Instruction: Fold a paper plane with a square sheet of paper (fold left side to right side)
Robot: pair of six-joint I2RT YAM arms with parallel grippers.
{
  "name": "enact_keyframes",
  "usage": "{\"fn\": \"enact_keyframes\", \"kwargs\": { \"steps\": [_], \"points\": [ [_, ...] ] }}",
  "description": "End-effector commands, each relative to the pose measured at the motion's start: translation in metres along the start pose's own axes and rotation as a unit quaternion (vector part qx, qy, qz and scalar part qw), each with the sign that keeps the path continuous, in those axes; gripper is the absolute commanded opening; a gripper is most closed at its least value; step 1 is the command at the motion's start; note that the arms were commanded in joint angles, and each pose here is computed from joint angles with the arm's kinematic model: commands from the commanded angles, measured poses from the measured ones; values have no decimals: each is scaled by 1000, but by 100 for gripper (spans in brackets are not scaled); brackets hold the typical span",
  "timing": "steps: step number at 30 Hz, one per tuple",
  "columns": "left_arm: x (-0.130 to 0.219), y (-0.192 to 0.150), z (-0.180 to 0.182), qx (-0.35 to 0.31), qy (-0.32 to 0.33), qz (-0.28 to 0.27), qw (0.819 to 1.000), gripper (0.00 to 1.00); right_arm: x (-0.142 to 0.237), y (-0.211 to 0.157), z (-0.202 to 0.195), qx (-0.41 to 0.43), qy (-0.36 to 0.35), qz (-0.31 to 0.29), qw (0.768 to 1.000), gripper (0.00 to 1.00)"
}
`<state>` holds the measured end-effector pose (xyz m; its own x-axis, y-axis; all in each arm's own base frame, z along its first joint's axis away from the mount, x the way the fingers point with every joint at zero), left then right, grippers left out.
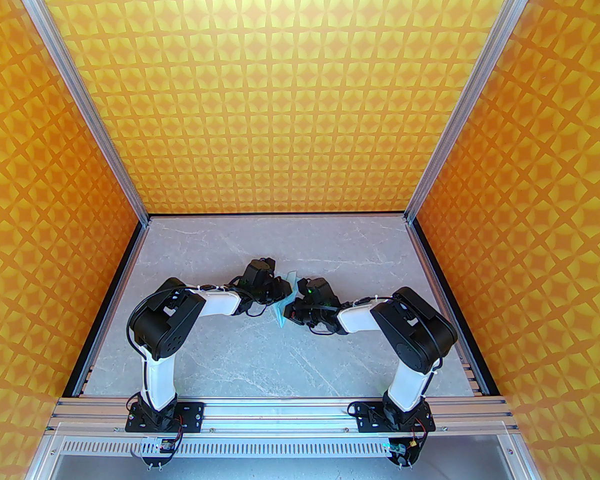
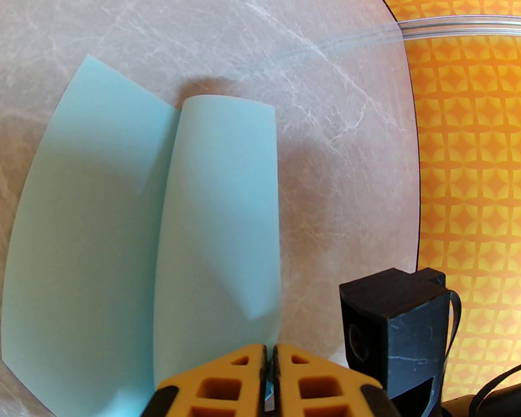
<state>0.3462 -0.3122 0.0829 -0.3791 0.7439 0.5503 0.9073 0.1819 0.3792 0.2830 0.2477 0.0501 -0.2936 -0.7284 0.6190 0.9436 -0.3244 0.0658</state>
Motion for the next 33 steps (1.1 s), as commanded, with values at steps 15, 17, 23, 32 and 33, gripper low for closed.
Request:
{"fn": "enact_keyframes", "kwargs": {
  "steps": [15,17,23,32,33],
  "points": [
    [10,0,5,5,19,-22,1000,12,15,2,20,7,25,-20,999,2],
    [10,0,5,6,18,-22,1000,12,10,1,18,6,24,-14,1000,2],
    [13,2,4,10,19,-29,999,12,-5,0,13,3,17,-2,1000,2],
    [15,5,1,22,17,-38,999,12,-13,-2,-10,-3,-30,0,1000,1],
    [15,6,1,24,16,-39,999,12,-12,-2,-9,0,-33,-1,999,1]
  ]
}}
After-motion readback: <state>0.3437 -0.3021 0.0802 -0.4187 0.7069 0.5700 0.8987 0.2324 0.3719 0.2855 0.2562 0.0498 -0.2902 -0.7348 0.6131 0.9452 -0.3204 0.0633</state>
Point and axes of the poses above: each hand's point on the last joint's axis, 136 mm out from that joint toward the fingers, its own x axis back along the fingers, its own z axis along the line the jaws close on, y = z × x, the point moved 5 cm from there along x, back along the fingers, and after that the axes turned 9 degrees about -x, right-handed, at the moved point
